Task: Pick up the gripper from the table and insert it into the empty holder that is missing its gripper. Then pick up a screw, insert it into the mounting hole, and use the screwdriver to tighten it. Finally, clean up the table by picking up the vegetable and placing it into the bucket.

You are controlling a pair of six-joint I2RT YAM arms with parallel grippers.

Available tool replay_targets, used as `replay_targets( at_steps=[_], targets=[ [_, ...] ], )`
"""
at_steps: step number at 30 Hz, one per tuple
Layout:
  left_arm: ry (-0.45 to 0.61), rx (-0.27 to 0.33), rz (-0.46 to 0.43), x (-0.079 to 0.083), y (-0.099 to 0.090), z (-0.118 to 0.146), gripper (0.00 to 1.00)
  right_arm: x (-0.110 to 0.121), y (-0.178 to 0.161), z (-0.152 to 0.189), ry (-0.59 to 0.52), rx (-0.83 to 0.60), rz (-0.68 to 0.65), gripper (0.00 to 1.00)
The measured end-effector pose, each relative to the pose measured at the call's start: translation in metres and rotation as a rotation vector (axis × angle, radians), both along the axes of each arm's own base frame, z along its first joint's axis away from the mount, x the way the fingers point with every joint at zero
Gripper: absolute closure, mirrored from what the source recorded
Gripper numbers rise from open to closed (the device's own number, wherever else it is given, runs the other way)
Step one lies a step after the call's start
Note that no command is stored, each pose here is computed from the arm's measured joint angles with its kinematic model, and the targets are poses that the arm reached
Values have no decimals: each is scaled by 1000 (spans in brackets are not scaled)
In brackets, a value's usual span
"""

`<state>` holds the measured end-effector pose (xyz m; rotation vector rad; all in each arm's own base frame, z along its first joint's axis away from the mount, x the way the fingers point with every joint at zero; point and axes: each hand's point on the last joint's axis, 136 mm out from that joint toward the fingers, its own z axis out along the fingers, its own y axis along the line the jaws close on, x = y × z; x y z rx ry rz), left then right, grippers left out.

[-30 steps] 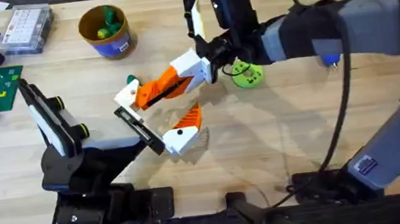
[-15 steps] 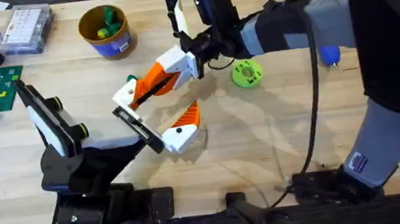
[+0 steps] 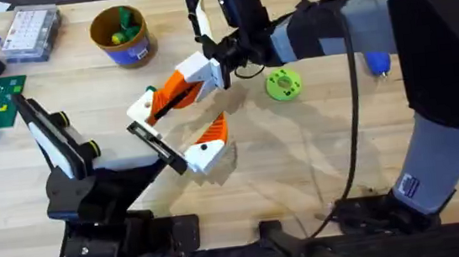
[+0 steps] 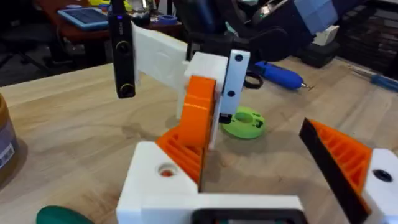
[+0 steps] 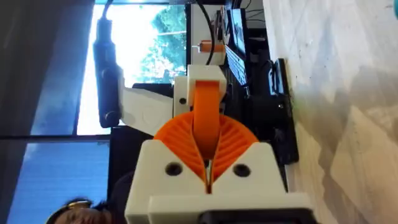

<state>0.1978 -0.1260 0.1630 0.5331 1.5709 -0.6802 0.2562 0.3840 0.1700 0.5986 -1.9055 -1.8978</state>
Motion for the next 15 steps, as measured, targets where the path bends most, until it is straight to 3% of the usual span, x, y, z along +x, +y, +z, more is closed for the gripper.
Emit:
replay_targets(
  at_steps=[15],
  targets=[
    [0,0,0,0,0,0,9,0,0,0,4,-5,-2,979]
  ],
)
